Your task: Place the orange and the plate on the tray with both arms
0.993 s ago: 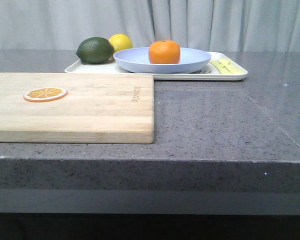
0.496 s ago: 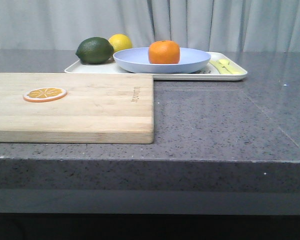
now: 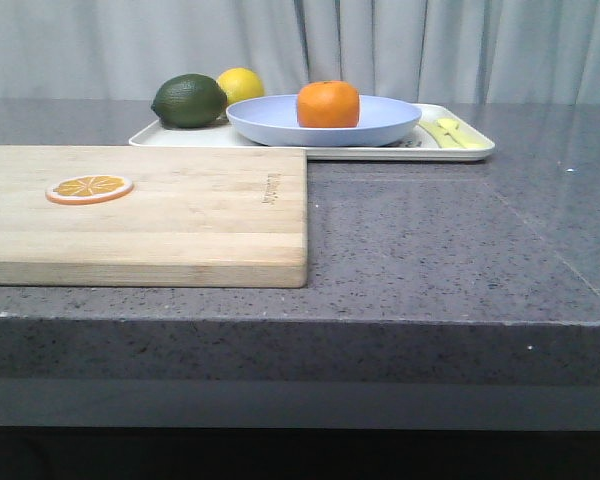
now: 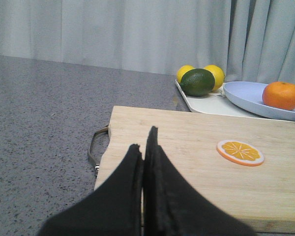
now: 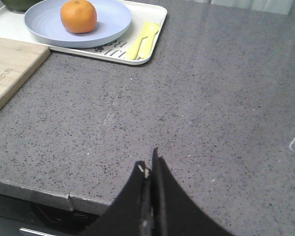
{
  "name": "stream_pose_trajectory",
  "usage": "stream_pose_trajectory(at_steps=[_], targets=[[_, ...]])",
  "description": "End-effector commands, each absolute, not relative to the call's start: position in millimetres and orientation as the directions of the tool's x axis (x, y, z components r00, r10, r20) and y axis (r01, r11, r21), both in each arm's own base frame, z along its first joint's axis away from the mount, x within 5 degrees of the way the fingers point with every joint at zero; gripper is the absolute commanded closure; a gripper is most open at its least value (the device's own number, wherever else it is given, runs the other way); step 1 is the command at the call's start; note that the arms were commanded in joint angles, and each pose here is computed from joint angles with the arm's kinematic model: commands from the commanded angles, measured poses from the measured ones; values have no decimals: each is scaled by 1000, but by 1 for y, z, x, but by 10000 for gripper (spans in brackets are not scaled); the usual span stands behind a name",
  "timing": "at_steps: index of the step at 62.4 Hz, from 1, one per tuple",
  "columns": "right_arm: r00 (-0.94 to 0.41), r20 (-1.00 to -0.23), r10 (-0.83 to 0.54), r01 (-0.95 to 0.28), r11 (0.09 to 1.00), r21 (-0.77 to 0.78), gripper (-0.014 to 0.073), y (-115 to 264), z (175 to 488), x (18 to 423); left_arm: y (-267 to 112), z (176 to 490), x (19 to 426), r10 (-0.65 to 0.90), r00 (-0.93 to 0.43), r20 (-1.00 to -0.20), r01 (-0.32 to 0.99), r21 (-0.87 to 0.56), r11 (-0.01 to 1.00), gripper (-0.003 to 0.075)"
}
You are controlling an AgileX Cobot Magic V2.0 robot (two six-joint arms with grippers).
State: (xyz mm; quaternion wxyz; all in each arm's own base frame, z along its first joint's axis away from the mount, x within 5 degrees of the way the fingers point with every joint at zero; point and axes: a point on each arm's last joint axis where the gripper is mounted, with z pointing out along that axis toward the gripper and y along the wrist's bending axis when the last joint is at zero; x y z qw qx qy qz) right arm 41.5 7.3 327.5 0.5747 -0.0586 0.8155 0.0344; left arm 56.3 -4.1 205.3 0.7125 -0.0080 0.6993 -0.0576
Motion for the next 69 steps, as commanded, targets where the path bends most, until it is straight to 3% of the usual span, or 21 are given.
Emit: stream_pose_trajectory(at_steps=[1, 69], targets=[[-254, -966, -55, -124, 992, -24, 713, 7, 340, 44, -4, 204, 56, -70, 89, -994, 69, -64, 996, 740], [-254, -966, -55, -124, 992, -24, 713, 7, 340, 44, -4, 209, 55, -97, 139, -986, 77, -87, 993, 740]])
